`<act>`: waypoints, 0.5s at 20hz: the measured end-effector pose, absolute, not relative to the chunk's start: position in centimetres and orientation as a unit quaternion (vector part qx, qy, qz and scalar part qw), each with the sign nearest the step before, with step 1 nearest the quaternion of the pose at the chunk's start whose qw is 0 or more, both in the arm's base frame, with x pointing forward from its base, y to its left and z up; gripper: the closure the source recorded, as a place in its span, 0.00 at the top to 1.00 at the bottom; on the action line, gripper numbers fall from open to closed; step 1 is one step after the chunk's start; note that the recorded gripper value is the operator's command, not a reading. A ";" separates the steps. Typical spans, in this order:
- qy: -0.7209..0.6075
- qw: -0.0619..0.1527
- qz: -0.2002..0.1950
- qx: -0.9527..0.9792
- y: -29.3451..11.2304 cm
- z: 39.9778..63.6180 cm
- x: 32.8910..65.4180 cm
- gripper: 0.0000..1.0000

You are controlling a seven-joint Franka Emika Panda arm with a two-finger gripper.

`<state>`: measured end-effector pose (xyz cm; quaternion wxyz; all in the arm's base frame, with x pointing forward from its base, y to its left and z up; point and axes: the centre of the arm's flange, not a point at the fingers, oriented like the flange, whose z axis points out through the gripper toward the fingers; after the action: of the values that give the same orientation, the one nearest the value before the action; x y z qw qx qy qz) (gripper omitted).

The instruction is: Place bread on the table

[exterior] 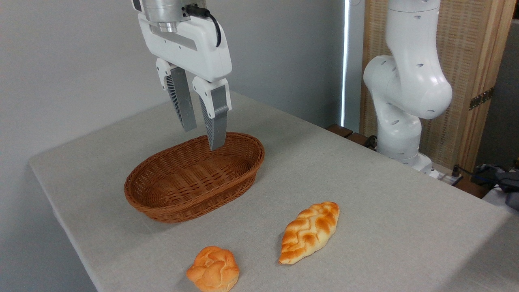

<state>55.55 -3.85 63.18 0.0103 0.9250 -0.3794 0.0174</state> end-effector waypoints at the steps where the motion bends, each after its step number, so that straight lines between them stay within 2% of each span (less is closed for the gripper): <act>1: -0.382 0.011 0.016 0.924 -4.2 63.1 55.5 1.00; 6: -0.398 0.011 0.005 0.917 -6.0 61.2 55.5 1.00; 10: -0.384 0.012 0.001 0.923 -4.4 60.3 55.6 1.00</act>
<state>55.58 -4.37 60.27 0.0121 0.9232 -0.3842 0.0009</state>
